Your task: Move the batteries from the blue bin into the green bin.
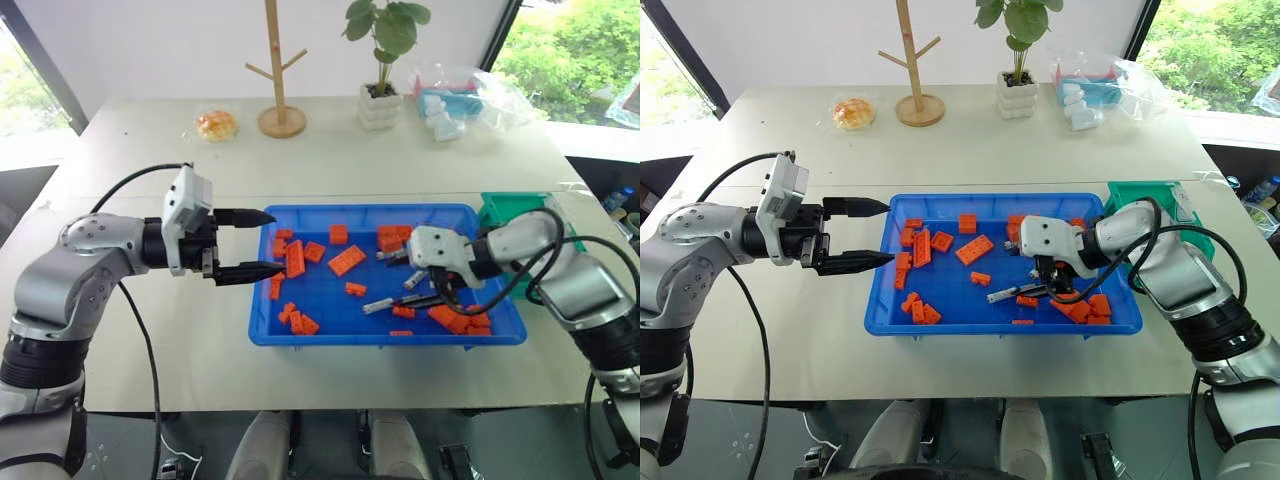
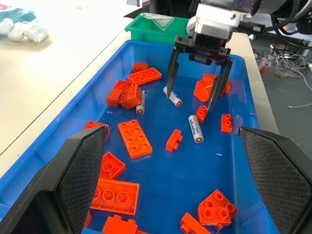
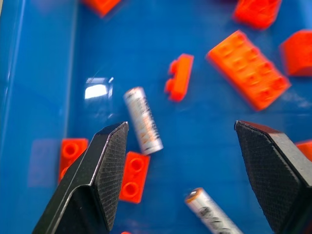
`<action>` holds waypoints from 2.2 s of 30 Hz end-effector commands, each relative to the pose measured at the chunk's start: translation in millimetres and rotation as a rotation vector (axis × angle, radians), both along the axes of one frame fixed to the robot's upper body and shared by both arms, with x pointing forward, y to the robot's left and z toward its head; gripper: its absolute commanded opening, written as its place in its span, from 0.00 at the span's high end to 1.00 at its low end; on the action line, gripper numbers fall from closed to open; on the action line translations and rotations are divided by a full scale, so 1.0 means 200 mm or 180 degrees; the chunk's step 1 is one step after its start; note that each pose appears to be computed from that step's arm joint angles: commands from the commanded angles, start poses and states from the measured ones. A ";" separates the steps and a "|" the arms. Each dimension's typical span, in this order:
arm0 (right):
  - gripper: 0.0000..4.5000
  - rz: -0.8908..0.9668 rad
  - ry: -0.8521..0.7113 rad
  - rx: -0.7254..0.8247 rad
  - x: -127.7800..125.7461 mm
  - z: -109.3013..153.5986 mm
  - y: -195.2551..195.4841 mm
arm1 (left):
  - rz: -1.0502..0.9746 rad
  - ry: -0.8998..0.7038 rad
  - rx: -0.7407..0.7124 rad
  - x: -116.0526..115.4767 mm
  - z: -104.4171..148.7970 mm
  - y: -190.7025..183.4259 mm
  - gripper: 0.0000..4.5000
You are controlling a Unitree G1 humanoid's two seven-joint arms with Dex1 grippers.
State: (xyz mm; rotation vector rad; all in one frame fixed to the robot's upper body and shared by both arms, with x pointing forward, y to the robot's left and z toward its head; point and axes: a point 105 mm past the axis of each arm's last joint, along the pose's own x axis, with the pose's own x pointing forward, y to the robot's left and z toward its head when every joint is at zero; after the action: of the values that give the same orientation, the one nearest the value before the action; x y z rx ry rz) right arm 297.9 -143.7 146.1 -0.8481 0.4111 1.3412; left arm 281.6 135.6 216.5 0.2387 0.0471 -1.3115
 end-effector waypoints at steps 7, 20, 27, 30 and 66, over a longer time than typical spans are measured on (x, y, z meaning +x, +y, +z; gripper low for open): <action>0.21 0.0225 0.0064 -0.0032 -0.02 -0.08 0.09 | -0.0024 -0.0181 -0.0008 -0.02 0.07 0.00 0.00; 0.71 0.0191 0.0157 -0.0148 -0.02 -0.18 0.10 | -0.0024 -0.0227 -0.0019 -0.01 0.09 -0.01 0.00; 0.99 -0.0123 -0.0069 0.0248 0.05 0.01 0.10 | -0.0052 -0.0232 -0.0022 0.00 0.09 -0.02 0.00; 0.99 -0.0508 -0.0310 0.0486 0.12 0.16 0.03 | -0.0059 -0.0232 -0.0019 0.00 0.09 -0.02 0.00; 0.11 -0.3072 -0.0818 0.1412 0.35 0.54 -0.37 | -0.0060 -0.0300 -0.0049 0.02 0.11 -0.03 0.00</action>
State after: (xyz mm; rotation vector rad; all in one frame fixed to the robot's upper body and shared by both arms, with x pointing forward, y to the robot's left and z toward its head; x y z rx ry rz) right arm 374.4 -230.0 243.5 -0.3992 0.2668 0.3968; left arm 288.9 128.7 226.9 0.2596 -0.0002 -1.3272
